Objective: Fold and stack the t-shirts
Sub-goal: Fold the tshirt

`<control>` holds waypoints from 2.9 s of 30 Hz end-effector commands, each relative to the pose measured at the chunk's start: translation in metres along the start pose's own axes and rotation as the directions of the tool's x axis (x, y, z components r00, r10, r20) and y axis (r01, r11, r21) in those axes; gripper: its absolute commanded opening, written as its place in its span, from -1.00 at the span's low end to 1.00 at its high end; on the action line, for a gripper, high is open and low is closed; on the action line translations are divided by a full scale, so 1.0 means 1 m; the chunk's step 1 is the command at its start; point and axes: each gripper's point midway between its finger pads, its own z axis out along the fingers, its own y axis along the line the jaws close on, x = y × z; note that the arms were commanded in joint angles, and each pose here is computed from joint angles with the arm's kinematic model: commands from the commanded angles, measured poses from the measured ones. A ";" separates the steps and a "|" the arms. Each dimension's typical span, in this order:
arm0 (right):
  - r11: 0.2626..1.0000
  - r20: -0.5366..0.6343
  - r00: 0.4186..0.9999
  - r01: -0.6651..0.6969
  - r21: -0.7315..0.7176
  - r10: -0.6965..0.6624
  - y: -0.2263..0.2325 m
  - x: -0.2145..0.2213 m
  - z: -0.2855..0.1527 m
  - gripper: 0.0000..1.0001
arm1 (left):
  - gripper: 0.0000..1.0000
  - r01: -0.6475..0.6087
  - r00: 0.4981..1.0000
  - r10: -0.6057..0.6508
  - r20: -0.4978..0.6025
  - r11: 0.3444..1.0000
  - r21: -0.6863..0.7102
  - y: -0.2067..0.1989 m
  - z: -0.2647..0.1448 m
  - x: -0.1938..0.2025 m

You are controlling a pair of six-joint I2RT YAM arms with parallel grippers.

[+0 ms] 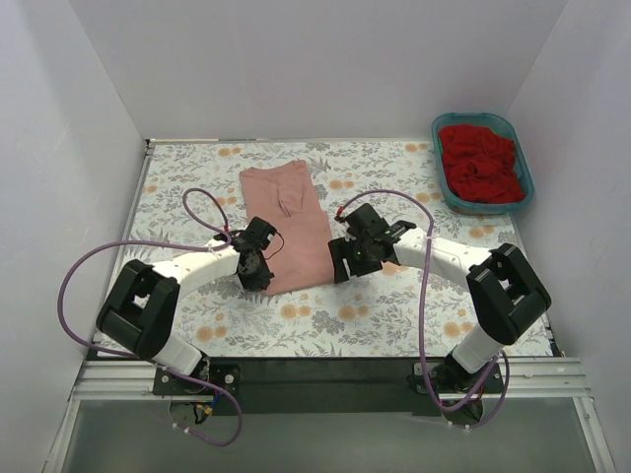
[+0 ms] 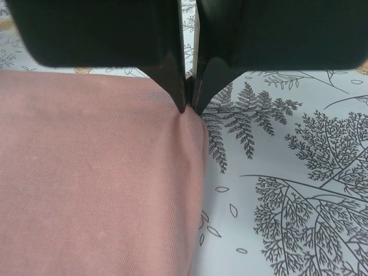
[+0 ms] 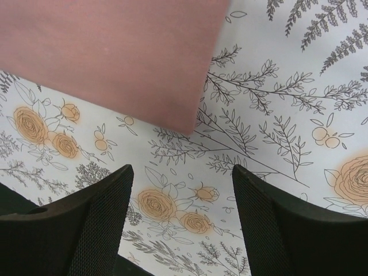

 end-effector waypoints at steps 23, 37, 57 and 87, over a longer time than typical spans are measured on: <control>0.968 -0.118 0.993 0.030 0.249 0.000 -0.005 0.018 0.047 0.11 | -1.00 -0.005 0.997 0.005 -0.072 1.000 -0.004 0.019 -0.010 0.028; 0.965 -0.340 0.940 0.071 0.253 0.020 -0.017 0.099 0.058 -0.82 | -1.00 -0.001 0.995 0.001 -0.105 1.000 -0.008 0.022 -0.008 0.036; 0.987 -0.490 0.867 0.141 0.072 -0.088 -0.003 0.160 -0.105 -0.97 | -1.00 -0.051 0.834 0.149 -0.532 0.980 0.194 0.046 -0.130 0.202; 0.959 -0.044 0.962 0.271 0.086 -0.268 0.047 -0.116 -0.108 -0.97 | -1.00 0.184 0.983 -0.160 -0.093 0.907 0.378 -0.011 -0.139 -0.028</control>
